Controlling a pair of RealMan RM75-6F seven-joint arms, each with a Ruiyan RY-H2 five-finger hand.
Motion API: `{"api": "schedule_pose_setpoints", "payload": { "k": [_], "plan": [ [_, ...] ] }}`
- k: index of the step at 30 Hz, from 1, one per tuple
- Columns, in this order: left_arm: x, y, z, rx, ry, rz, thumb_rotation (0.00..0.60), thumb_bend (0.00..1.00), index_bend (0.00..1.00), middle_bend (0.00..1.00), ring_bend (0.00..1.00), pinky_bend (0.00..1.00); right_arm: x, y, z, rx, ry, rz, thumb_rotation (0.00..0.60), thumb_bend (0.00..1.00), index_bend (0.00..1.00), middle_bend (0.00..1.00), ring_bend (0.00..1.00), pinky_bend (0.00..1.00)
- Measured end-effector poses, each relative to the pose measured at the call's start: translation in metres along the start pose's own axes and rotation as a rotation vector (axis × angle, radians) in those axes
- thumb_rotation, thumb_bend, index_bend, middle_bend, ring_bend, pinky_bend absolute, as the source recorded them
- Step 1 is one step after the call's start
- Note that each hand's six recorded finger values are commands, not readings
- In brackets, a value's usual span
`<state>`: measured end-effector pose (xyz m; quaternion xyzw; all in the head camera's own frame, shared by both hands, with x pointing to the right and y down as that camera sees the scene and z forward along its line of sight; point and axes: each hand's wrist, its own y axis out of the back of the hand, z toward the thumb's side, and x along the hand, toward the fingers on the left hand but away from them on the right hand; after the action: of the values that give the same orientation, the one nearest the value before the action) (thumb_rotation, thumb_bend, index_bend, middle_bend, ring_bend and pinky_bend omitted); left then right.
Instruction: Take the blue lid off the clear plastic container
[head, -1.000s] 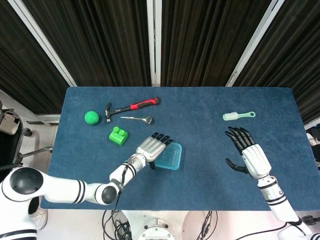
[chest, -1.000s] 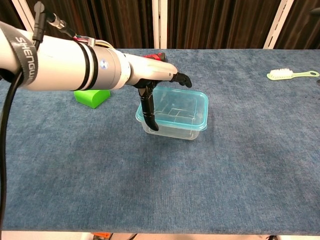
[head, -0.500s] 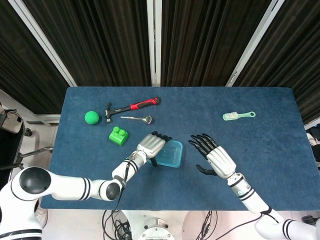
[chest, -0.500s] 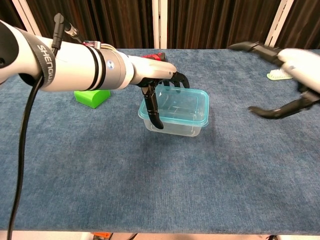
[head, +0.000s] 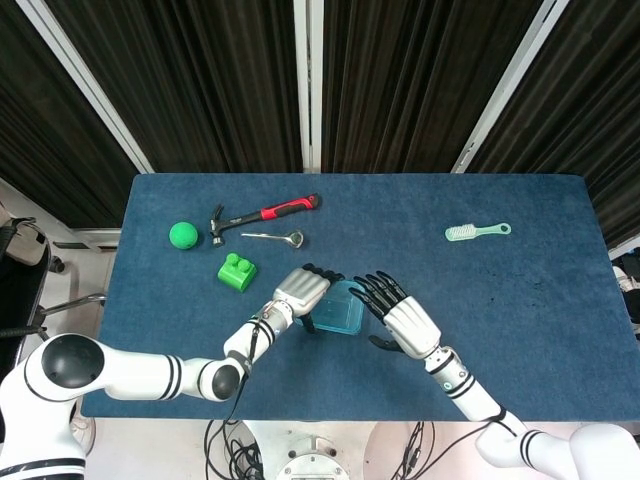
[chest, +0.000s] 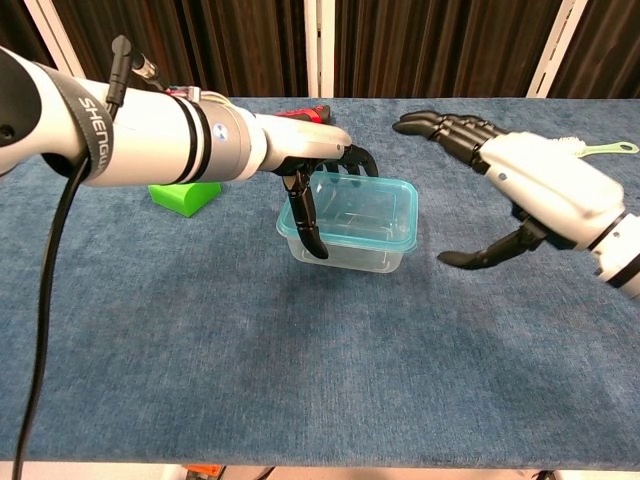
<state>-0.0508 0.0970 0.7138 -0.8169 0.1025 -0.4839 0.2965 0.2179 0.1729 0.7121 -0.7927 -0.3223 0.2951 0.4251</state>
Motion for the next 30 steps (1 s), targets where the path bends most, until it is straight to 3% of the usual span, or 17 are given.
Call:
{"api": "schedule_pose_setpoints", "payload": {
  "k": [9,25,30],
  "plan": [
    [-0.001,0.001,-0.002,-0.01,-0.004,0.005,0.6,0.0,0.14,0.22,0.15,0.13,-0.011,-0.008,0.009,-0.023,0.013,-0.043,0.6,0.04,0.0,0.0,0.0,0.0],
    [-0.001,0.001,-0.004,-0.002,-0.002,0.013,0.6,0.0,0.14,0.22,0.15,0.13,-0.024,-0.009,0.014,-0.02,0.032,-0.045,0.6,0.05,0.0,0.0,0.0,0.0],
    [-0.001,0.0,-0.005,0.003,0.002,0.012,0.6,0.0,0.14,0.22,0.15,0.13,-0.025,-0.009,0.014,-0.01,0.038,-0.05,0.6,0.21,0.0,0.0,0.0,0.0]
  ]
}}
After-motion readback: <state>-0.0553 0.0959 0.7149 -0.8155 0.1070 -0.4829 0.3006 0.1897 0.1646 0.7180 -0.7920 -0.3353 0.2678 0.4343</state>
